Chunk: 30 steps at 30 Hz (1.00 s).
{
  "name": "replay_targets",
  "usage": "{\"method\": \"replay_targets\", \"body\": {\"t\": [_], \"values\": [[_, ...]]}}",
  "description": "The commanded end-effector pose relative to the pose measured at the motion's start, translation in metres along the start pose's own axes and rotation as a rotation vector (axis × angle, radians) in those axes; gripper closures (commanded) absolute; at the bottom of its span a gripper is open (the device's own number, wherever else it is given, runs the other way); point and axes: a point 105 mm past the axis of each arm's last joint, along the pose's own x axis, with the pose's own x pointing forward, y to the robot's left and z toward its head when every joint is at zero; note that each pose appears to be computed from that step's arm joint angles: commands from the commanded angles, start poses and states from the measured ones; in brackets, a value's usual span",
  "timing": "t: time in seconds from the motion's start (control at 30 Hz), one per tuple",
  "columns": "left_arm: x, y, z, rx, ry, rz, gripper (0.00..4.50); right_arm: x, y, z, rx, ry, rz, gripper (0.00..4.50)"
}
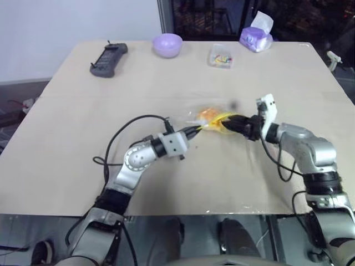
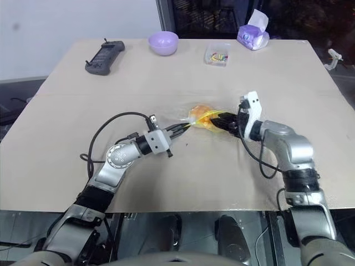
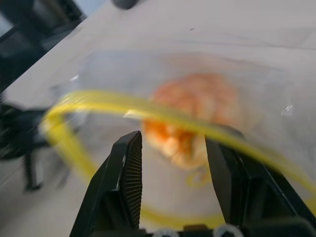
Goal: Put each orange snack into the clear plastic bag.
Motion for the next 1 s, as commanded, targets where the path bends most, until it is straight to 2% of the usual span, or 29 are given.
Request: {"method": "replay_targets", "body": {"t": [0.03,0.17,0.3,0.4,0.5,0.77,0.93,0.97,1.0], "values": [[0.001,0.014,0.004,0.019,-0.01,0.049,4.5,-0.024,0.02,0.017,-0.119,-0.039,0.097,2.3],[0.0,0.017,0.004,0.015,-0.01,0.06,4.5,-0.049,0.024,0.012,-0.289,0.042,0.09,2.3],[0.001,0.017,0.004,0.001,-0.017,0.064,4.5,-0.064,-0.017,0.004,-0.508,0.138,-0.127,2.3],[0.002,0.015,0.004,-0.013,-0.02,0.064,4.5,-0.053,-0.041,-0.006,-0.7,0.22,-0.251,2.3],[0.003,0.013,0.004,-0.012,-0.022,0.058,4.5,-0.037,-0.051,-0.005,-0.82,0.22,-0.296,2.3],[0.002,0.01,0.005,0.003,-0.02,0.049,4.5,-0.015,-0.054,0.013,-0.928,0.14,-0.303,2.3],[0.001,0.008,0.004,-0.003,-0.017,0.053,4.5,-0.011,-0.048,0.015,-0.946,0.128,-0.234,2.3],[0.001,0.008,0.004,-0.003,-0.016,0.054,4.5,-0.011,-0.045,0.013,-0.955,0.13,-0.212,2.78],[0.001,0.008,0.004,-0.003,-0.015,0.055,4.5,-0.011,-0.043,0.013,-0.96,0.13,-0.199,3.06]]}}
